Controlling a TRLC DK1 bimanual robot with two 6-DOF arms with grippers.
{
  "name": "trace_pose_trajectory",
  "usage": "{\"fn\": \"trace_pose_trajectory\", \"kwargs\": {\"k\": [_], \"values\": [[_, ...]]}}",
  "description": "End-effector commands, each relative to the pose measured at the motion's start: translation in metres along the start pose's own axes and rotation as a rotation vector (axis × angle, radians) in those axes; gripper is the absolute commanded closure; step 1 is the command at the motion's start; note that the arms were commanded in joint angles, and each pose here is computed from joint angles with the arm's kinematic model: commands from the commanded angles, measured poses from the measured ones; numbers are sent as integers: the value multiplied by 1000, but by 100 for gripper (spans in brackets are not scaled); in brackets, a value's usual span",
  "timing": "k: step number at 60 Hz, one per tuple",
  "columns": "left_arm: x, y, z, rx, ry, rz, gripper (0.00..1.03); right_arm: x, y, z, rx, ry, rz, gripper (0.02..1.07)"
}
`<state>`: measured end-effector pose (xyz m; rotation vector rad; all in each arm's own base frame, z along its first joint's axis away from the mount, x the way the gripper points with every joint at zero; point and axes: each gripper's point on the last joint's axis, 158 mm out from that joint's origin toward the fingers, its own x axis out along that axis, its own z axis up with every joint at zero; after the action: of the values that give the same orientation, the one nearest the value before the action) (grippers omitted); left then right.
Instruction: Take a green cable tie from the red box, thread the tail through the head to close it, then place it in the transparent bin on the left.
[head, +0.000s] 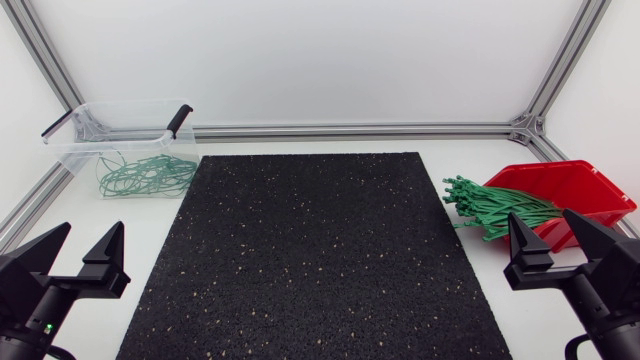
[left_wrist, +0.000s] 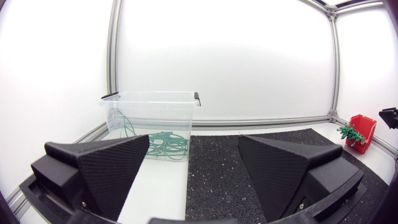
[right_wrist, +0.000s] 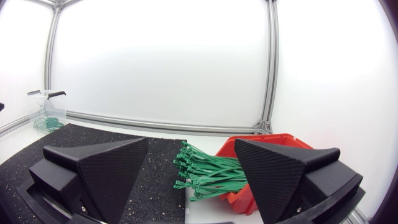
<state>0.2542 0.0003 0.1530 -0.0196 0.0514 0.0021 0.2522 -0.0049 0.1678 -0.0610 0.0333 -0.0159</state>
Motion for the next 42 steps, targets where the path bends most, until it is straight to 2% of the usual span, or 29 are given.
{"fn": "trace_pose_trajectory", "kwargs": {"k": [1,22,42], "values": [[1,3,-22,-16,50,15,4,-6,-5,33,-19,-70,-18,6],[1,3,-22,-16,50,13,4,-12,-9,83,-18,-92,-29,6],[1,3,-22,-16,50,15,4,5,-18,115,11,53,-44,6]]}}
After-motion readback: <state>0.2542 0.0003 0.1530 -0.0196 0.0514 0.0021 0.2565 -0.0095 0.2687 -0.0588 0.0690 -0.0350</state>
